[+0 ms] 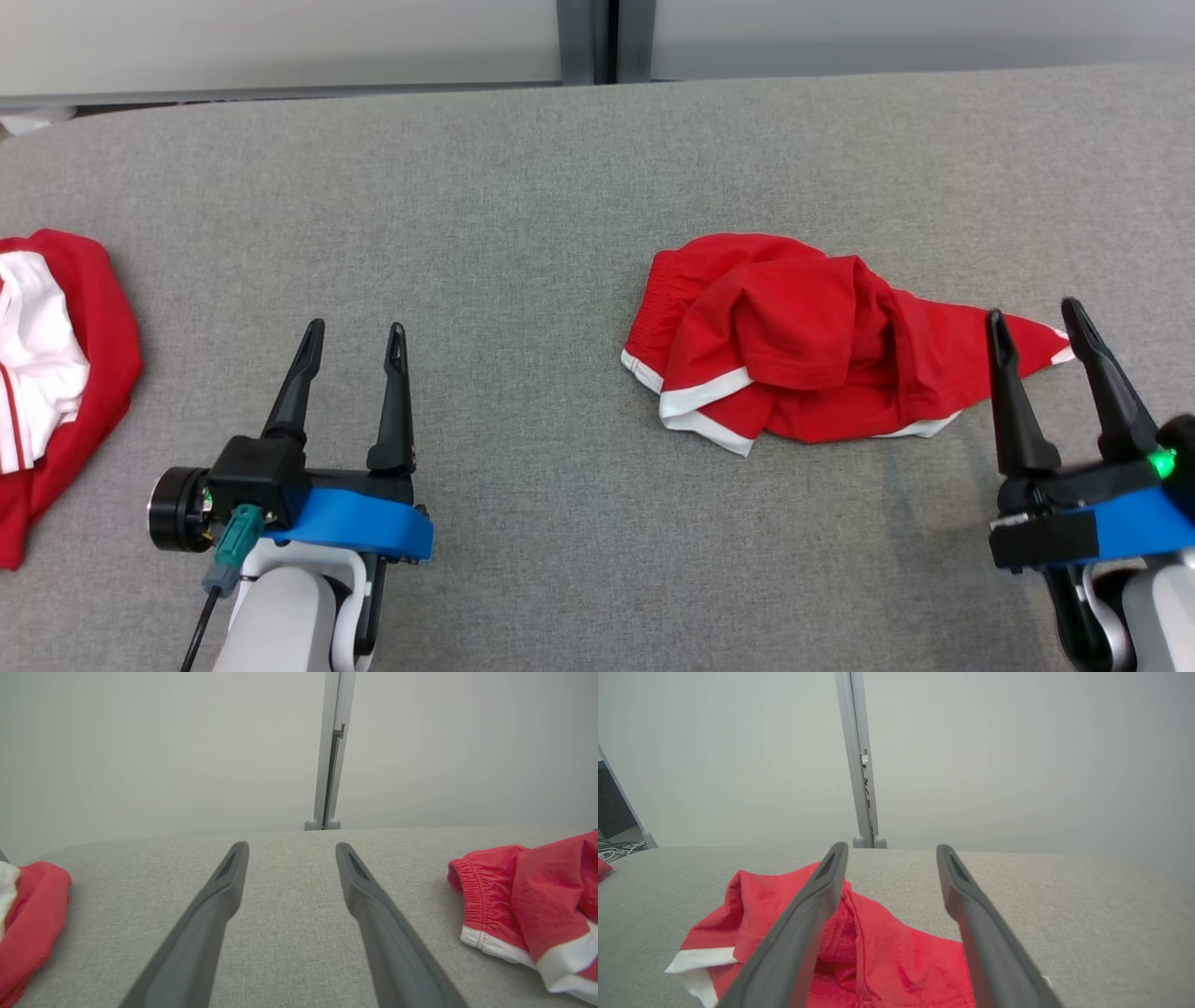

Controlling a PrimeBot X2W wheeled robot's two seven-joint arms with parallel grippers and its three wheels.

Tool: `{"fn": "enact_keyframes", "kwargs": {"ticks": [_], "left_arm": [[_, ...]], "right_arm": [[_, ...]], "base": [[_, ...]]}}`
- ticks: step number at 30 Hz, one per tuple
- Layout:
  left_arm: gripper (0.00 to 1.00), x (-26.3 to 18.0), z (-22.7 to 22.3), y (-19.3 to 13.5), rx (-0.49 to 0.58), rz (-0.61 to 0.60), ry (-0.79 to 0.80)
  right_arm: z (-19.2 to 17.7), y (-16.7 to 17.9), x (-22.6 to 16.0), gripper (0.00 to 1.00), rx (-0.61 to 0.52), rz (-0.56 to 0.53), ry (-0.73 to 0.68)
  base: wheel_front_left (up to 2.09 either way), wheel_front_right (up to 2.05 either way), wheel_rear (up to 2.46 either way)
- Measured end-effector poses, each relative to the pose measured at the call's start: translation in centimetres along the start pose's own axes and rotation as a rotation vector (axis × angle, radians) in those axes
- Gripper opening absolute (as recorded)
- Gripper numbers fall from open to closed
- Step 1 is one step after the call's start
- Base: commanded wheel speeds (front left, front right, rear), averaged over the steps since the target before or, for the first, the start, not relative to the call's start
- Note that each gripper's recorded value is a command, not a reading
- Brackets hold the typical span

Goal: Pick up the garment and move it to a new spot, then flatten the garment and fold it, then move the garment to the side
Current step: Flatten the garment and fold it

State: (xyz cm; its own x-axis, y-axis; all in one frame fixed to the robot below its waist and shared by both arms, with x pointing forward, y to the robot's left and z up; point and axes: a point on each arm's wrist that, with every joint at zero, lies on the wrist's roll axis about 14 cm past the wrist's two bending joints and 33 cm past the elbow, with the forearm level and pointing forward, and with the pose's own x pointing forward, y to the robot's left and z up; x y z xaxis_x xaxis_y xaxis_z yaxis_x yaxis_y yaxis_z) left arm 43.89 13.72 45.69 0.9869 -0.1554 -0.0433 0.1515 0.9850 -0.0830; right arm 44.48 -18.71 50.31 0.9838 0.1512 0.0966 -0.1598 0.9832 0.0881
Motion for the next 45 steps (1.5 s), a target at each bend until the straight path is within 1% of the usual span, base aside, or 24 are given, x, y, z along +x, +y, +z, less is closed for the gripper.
{"fn": "enact_keyframes", "kwargs": {"ticks": [3,6,18,22,27,30,34,35,36,37,41,45], "left_arm": [[1.00,-0.4,0.3,0.2,0.006,0.007,-0.005],[1.00,-0.7,0.4,0.2,0.008,0.007,-0.009],[1.00,-1.0,0.6,0.3,0.013,0.009,-0.012],[1.00,-1.0,0.3,0.3,0.012,0.009,-0.005],[1.00,-0.5,0.1,0.5,0.011,0.014,-0.004],[1.00,-0.3,-0.3,0.7,0.009,0.019,0.005],[1.00,-0.2,-0.5,0.9,0.007,0.026,0.011],[1.00,-0.2,-0.6,0.9,0.006,0.027,0.014],[1.00,-0.2,-0.7,0.9,0.005,0.027,0.016],[1.00,-0.2,-0.7,0.9,0.005,0.028,0.017],[1.00,-0.1,-0.6,0.8,0.003,0.025,0.013],[1.00,0.1,-0.3,0.7,0.001,0.023,0.005]], "right_arm": [[-0.1,-0.7,-1.5,1.00,-0.003,-0.040,0.016],[0.2,-0.7,-2.2,1.00,0.001,-0.058,0.019],[0.3,-0.2,-2.6,1.00,-0.002,-0.056,0.036],[-1.7,1.6,-2.3,1.00,0.010,0.002,0.111],[-5.6,5.9,-1.8,1.00,0.065,0.126,0.234],[-7.0,7.3,-0.9,1.00,0.091,0.164,0.262],[-8.0,8.0,0.4,1.00,0.117,0.183,0.270],[-8.2,8.2,0.5,0.43,0.135,0.183,0.276],[-8.3,8.3,0.6,0.05,0.141,0.188,0.278],[-8.3,8.4,0.8,0.00,0.141,0.193,0.271],[-7.0,7.6,1.3,0.00,0.125,0.187,0.217],[-4.2,5.7,1.6,0.00,0.088,0.160,0.125]], "base": [[0.00,0.00,0.00],[0.00,0.00,0.00],[0.00,0.00,0.00],[0.00,0.00,0.00],[0.00,0.00,0.00],[0.00,0.00,0.00],[0.00,0.00,0.00],[0.00,0.00,0.00],[0.00,0.00,0.00],[0.00,0.00,0.00],[0.00,0.00,0.00],[0.00,0.00,0.00]]}}
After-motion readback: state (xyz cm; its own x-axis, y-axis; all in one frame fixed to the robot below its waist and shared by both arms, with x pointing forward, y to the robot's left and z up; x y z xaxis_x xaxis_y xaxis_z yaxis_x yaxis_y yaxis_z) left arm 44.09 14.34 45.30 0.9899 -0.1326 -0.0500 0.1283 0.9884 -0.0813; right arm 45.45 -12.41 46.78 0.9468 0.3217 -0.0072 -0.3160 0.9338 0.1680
